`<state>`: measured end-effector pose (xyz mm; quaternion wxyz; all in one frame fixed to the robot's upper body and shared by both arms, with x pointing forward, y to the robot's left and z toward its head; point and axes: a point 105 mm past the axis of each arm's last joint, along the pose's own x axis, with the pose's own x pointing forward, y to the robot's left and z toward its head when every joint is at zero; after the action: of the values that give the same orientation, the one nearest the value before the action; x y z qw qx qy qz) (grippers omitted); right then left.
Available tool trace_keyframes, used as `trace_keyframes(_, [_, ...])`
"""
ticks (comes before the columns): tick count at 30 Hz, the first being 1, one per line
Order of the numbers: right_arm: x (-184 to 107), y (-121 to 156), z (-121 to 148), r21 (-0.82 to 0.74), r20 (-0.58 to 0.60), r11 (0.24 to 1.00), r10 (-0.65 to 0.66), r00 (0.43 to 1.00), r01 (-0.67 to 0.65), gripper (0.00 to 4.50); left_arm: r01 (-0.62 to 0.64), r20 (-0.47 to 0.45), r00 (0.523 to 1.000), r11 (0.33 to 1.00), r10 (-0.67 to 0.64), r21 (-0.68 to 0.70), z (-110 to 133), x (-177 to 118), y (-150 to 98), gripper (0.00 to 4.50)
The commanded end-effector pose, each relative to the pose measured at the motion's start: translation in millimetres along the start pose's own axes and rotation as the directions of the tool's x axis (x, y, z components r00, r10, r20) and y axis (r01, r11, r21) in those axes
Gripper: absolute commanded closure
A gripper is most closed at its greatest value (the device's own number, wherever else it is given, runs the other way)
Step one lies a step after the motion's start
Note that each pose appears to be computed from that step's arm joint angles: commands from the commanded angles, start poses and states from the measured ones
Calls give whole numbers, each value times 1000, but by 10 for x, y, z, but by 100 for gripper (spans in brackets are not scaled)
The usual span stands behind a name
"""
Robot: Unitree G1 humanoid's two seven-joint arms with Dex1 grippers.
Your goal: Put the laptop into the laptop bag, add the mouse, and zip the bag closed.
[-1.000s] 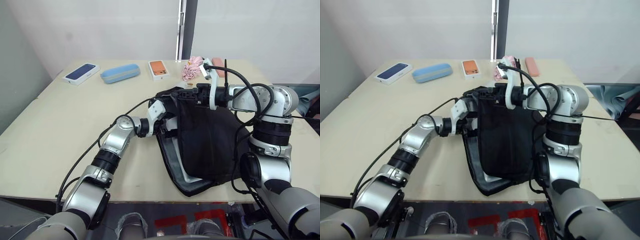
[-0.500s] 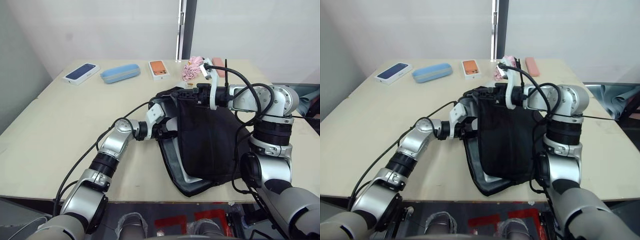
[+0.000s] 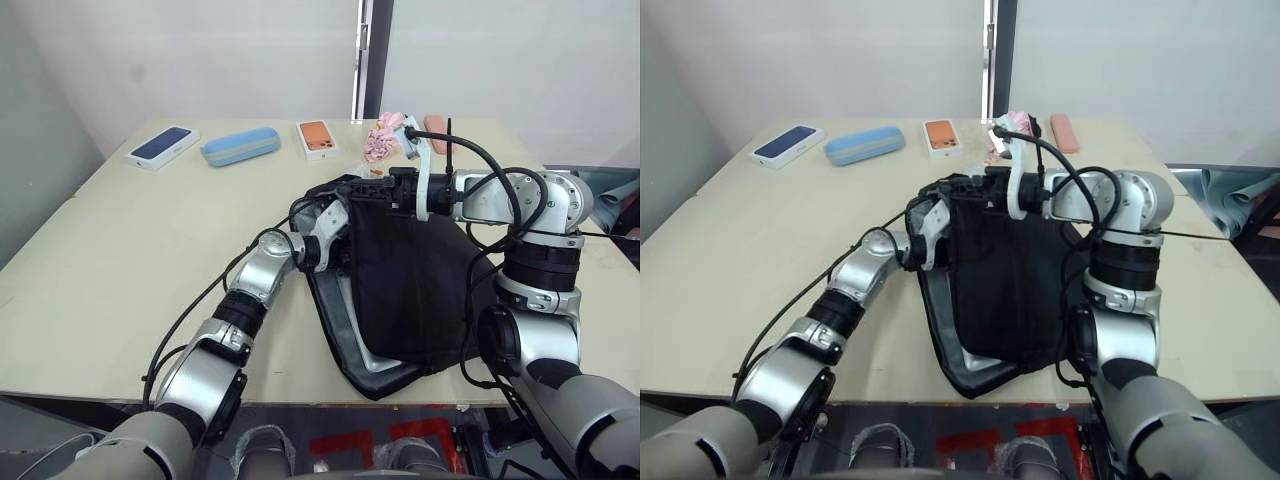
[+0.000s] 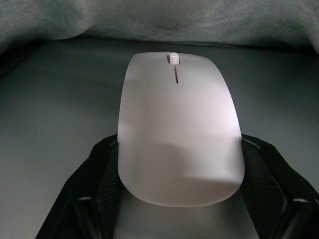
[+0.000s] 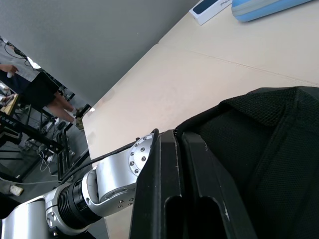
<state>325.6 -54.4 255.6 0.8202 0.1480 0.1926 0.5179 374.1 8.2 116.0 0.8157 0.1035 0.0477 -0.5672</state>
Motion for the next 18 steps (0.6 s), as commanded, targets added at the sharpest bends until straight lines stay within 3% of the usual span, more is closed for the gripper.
trace_keyframes(1, [-51, 170, 118, -49, 44, 997, 68, 997, -66, 450, 0, 21, 1000, 1000, -1, 25, 78, 15, 19, 177])
trace_keyframes(2, [-54, 164, 118, -48, 46, 997, 65, 997, -62, 450, -1, 33, 999, 1000, 0, 23, 90, 6, 18, 177])
trace_keyframes(3, [-57, 161, 117, -47, 47, 997, 62, 997, -60, 450, -1, 42, 999, 1000, 0, 22, 99, 0, 16, 73])
trace_keyframes(6, [-59, 146, 108, -43, 46, 998, 56, 997, -54, 450, 17, 76, 997, 1000, -18, 15, 128, -59, -21, 10])
trace_keyframes(14, [-30, 120, 44, -37, 22, 998, 52, 998, -51, 450, -29, 82, 996, 998, 25, 47, 183, -546, 11, 10])
trace_keyframes(18, [67, 97, -118, -20, -35, 997, 76, 996, -77, 450, 24, -26, 999, 1000, -24, -18, 139, -1053, -121, 10])
